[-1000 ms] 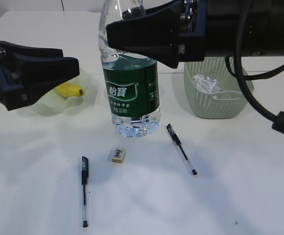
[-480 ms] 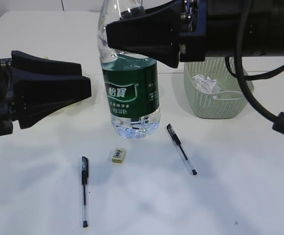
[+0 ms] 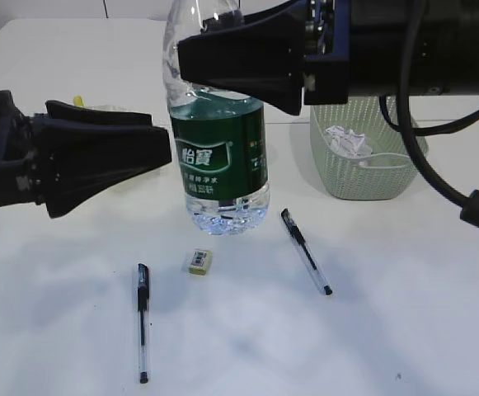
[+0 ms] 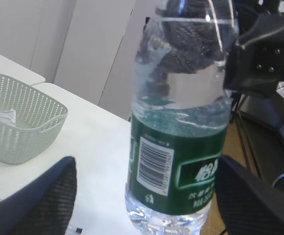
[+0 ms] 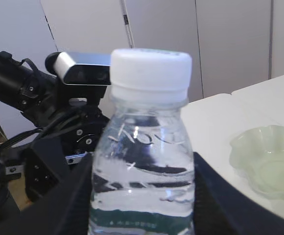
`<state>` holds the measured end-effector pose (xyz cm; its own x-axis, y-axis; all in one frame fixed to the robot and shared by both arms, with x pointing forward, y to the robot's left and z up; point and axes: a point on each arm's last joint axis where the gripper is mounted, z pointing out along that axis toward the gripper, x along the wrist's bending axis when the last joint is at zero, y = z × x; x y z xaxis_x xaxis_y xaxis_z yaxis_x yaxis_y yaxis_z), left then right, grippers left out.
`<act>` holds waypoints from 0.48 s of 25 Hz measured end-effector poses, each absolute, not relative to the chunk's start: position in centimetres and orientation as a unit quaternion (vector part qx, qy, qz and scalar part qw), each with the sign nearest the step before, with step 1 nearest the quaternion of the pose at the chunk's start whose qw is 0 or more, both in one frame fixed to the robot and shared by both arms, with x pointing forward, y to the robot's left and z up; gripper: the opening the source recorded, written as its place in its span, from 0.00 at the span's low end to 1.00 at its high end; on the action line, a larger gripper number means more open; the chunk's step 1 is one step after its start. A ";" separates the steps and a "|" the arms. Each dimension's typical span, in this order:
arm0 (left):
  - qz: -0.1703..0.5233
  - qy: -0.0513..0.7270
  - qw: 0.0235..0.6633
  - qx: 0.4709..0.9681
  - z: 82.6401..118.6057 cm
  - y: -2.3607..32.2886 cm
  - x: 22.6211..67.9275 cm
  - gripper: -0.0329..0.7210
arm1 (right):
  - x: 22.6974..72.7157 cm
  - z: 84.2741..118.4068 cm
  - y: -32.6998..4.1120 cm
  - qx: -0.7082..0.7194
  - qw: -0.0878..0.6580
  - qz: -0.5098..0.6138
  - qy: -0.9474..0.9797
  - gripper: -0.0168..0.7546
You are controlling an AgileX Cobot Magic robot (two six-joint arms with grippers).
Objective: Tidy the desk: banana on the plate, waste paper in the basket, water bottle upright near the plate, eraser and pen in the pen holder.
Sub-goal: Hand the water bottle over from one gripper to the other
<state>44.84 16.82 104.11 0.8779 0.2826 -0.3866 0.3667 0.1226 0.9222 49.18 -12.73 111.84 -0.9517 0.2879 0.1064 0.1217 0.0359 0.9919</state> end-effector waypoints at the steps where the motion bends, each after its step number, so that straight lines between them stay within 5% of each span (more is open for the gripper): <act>1: -0.033 0.250 0.709 0.658 104.1 16.8 44.9 0.89 | 49.1 111.9 -12.7 0.141 0.060 0.680 0.717 0.51; 12: -0.073 0.225 0.711 0.662 104.1 14.9 43.7 0.91 | 49.0 111.9 -12.7 0.133 0.052 0.684 0.715 0.51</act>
<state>43.68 14.87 104.11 0.8878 0.1952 -0.4168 0.4019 0.1124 0.9088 48.95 -12.66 111.93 -0.9592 0.2613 0.1082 0.1199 0.0291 0.9924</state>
